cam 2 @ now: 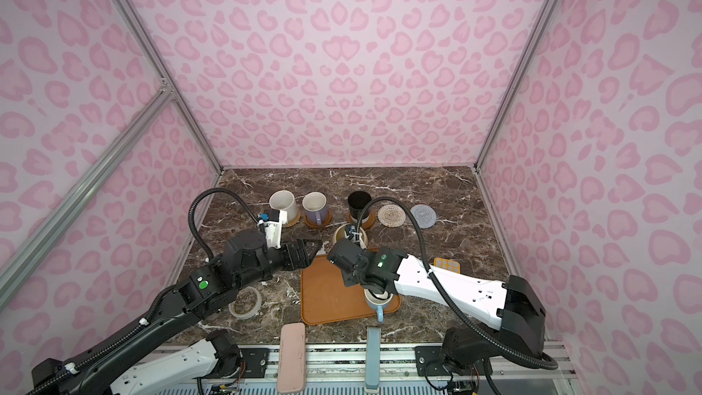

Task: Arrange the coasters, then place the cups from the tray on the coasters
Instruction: 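Lift the cream mug with the right gripper off the tray, then carry the cream mug with the right gripper onto the woven coaster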

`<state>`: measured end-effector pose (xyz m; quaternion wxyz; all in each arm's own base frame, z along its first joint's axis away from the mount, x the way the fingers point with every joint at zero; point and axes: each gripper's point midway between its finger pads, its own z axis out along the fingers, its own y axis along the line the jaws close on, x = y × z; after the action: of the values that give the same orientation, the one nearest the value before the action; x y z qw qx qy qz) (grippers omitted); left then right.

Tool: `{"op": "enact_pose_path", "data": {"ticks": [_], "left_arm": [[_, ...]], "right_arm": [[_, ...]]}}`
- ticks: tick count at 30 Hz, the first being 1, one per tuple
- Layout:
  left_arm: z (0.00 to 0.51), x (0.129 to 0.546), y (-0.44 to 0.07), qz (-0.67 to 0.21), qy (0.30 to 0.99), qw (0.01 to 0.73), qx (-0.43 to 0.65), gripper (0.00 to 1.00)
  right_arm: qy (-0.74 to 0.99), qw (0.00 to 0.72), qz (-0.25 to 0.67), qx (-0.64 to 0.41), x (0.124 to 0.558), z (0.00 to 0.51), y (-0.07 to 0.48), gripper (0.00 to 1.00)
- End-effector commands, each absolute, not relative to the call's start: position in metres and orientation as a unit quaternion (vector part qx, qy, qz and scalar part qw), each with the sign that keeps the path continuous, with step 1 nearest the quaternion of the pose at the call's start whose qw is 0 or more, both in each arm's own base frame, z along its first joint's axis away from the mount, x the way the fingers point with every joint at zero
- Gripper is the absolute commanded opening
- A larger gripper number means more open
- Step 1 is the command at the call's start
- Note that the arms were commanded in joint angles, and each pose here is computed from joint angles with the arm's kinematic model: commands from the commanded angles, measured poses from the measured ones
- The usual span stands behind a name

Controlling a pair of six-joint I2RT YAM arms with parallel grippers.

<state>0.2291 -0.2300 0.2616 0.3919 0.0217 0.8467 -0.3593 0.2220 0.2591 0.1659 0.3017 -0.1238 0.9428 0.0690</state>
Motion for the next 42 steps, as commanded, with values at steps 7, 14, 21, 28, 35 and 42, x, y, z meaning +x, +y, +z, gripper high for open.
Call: {"op": "enact_pose_path", "data": {"ticks": [7,14,21,28,35,42], "left_arm": [[0.295,0.261,-0.275,-0.376,0.828,0.410,0.065,0.97],[0.294,0.296,-0.318,-0.370,0.837,0.395,0.085,0.97],[0.286,0.337,-0.354,-0.360,0.846,0.386,0.078,0.97],[0.264,0.372,-0.365,-0.349,0.857,0.375,0.052,0.97],[0.239,0.398,-0.367,-0.332,0.870,0.363,0.034,0.97],[0.221,0.409,-0.378,-0.332,0.877,0.346,0.033,0.97]], "right_arm": [[0.930,0.357,0.056,-0.065,0.280,0.197,0.204,0.00],[0.937,0.345,0.045,-0.011,0.324,0.185,0.163,0.00],[0.948,0.314,0.033,0.028,0.368,0.157,0.133,0.00],[0.957,0.287,0.022,0.028,0.407,0.132,0.131,0.00],[0.962,0.270,0.010,0.023,0.435,0.110,0.130,0.00],[0.967,0.253,0.005,0.008,0.446,0.090,0.131,0.00]]}}
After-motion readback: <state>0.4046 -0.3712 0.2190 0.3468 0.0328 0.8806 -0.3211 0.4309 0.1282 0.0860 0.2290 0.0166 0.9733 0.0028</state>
